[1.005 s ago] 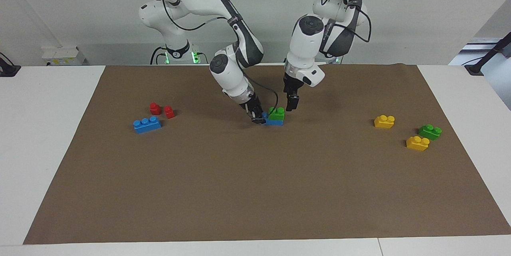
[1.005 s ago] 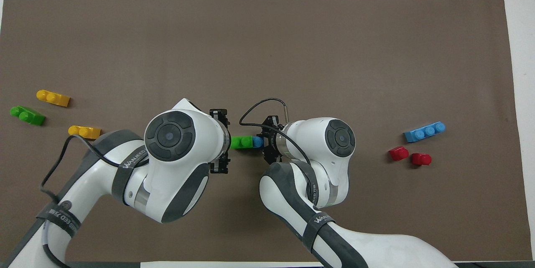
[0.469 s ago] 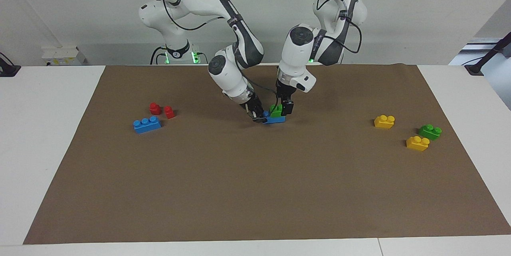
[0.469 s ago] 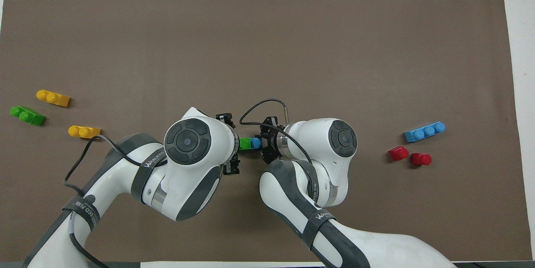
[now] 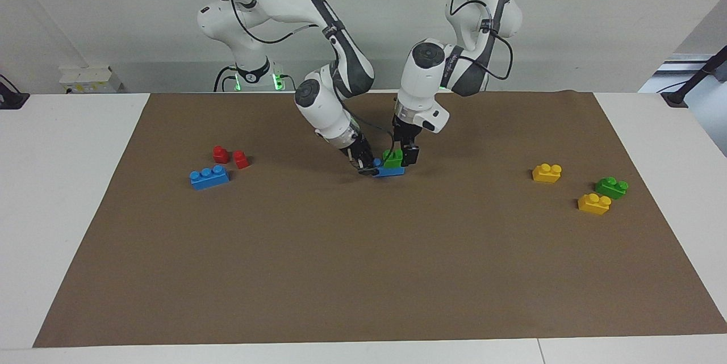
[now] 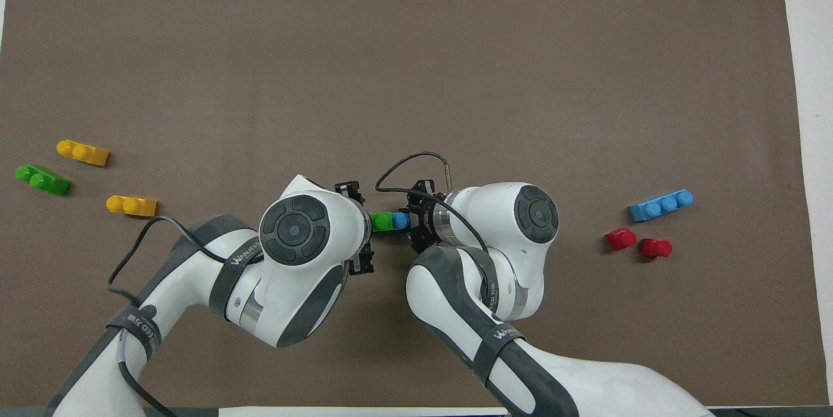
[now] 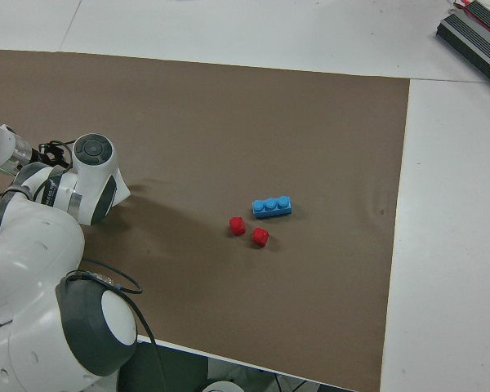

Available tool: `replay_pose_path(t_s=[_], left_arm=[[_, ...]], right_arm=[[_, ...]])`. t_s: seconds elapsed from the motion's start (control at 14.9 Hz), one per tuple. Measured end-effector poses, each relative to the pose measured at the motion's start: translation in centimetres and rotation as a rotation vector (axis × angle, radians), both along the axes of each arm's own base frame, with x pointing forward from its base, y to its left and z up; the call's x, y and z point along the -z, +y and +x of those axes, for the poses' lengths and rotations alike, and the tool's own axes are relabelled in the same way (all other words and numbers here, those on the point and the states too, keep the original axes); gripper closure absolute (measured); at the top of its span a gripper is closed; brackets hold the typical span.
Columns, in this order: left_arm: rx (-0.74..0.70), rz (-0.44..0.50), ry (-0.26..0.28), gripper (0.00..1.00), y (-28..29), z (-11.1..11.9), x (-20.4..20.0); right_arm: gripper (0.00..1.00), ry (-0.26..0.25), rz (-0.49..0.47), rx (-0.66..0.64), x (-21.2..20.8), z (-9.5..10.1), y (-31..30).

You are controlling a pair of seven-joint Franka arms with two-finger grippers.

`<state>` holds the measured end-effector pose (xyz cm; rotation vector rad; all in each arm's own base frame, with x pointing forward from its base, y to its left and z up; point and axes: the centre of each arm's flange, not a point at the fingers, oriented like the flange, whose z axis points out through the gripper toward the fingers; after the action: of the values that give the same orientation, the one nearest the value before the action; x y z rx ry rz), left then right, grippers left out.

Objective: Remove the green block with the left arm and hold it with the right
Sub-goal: 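Grip both ends and pull the green piece off the blue piece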

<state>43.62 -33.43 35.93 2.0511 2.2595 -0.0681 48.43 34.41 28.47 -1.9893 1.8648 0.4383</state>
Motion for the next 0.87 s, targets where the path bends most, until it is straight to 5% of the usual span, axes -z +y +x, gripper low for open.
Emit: replay_pose_path(t_s=[0.27, 0.67, 0.87], left_arm=[[0.01, 0.005, -0.007, 0.0, -0.8, -0.3, 1.1], [0.03, 0.023, -0.049, 0.64, -1.0, 0.2, 1.2], [0.032, 0.023, -0.05, 0.66, -1.1, 0.2, 1.1]], right_arm=[[0.65, 0.0, 0.0, 0.005, 0.0, 0.2, -0.2], [0.65, -0.003, -0.001, 0.003, 0.0, 0.3, -0.5], [0.65, -0.003, -0.001, 0.004, 0.0, 0.3, -0.6]])
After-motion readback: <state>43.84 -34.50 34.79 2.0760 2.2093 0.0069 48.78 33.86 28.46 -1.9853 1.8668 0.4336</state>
